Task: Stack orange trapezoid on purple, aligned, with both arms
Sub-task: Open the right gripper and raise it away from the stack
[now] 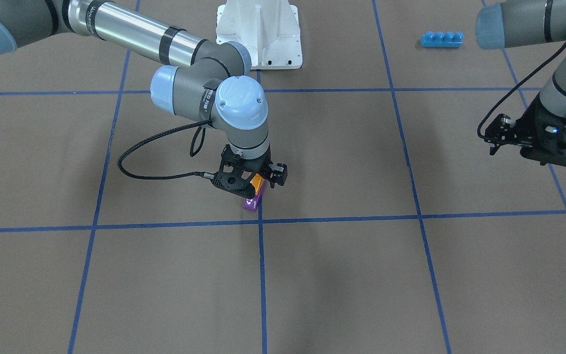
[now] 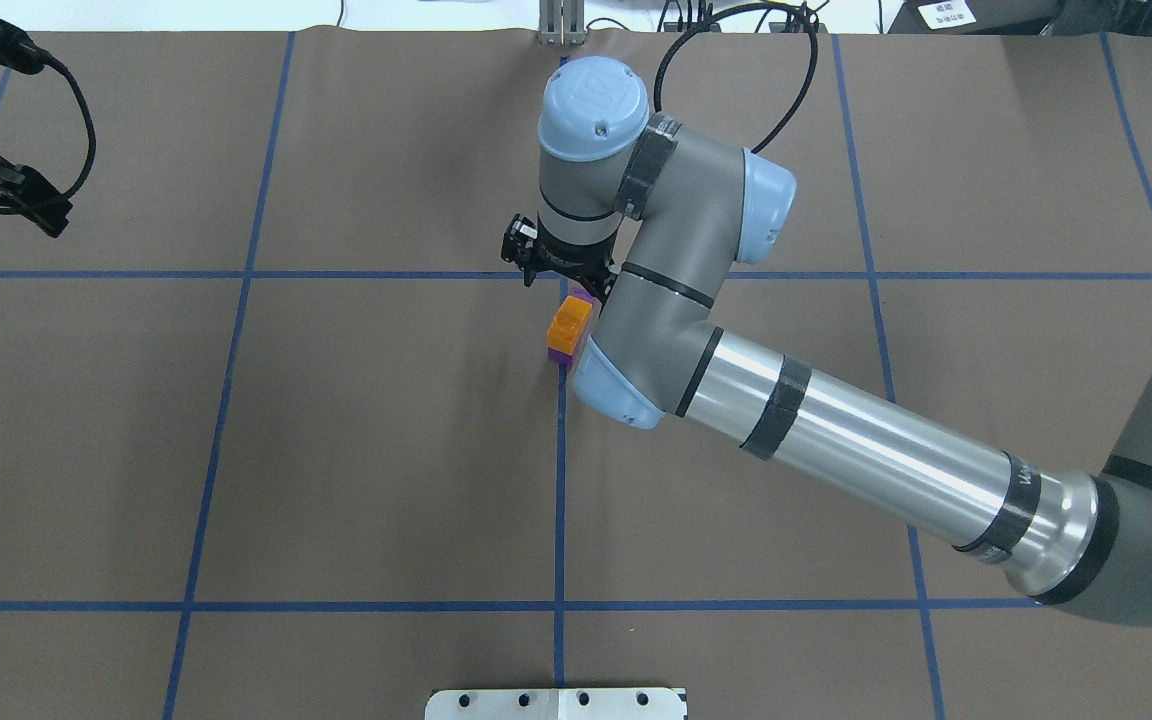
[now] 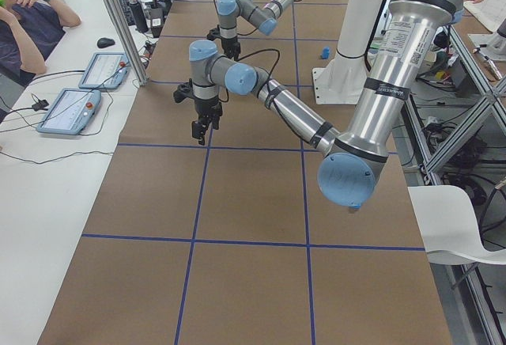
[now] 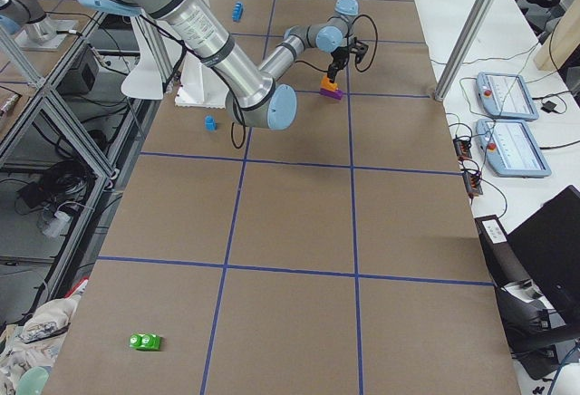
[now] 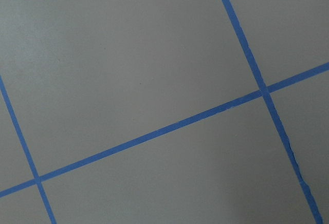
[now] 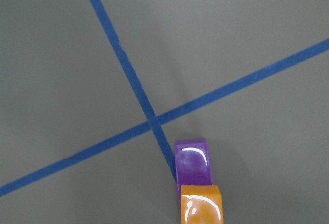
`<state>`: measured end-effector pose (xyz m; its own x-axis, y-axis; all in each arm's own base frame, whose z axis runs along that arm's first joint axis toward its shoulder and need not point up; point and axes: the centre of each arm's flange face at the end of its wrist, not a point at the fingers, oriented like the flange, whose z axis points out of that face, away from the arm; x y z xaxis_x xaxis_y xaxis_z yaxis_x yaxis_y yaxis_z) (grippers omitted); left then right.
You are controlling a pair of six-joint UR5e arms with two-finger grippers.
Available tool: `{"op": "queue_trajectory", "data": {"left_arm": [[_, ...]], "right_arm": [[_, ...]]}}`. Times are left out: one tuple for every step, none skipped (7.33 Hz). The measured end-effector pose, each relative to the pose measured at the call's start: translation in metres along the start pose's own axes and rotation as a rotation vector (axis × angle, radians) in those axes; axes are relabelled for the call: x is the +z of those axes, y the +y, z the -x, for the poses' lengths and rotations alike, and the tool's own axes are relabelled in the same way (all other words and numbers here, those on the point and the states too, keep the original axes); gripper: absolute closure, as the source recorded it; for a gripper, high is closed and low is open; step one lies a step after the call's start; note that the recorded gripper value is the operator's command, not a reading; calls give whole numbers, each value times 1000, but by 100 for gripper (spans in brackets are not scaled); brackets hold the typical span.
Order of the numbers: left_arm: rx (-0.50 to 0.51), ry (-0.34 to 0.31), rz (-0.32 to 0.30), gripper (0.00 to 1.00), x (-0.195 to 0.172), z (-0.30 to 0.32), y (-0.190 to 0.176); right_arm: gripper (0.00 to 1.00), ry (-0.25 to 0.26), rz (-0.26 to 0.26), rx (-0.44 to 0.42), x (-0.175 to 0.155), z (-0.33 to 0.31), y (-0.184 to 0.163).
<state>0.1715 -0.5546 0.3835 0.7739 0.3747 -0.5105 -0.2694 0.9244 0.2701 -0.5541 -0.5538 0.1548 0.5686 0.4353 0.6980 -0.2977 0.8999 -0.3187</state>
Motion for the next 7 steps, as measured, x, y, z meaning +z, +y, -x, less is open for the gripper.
{"op": "queue_trajectory", "data": {"left_arm": [[0,-3,-8,0,-5,8,0],[17,-10,-14,0,-9,22,3],[27,-10,-15,0,-13,44,11],[9,16,-16,0,-19,74,24],[-5,47,-16,0,-23,106,39],[-13,61,-13,0,-24,132,55],[-27,67,-6,0,-21,148,69]], "right_arm": [[0,-43,-7,-3,-33,-13,-23],[0,-79,-14,-38,-63,-47,-51],[0,-97,-23,-97,-88,-99,-86],[0,-95,-29,-165,-108,-166,-132],[0,-75,-34,-247,-122,-244,-181],[0,-43,-41,-334,-129,-325,-223],[0,-4,-48,-416,-135,-408,-254]]}}
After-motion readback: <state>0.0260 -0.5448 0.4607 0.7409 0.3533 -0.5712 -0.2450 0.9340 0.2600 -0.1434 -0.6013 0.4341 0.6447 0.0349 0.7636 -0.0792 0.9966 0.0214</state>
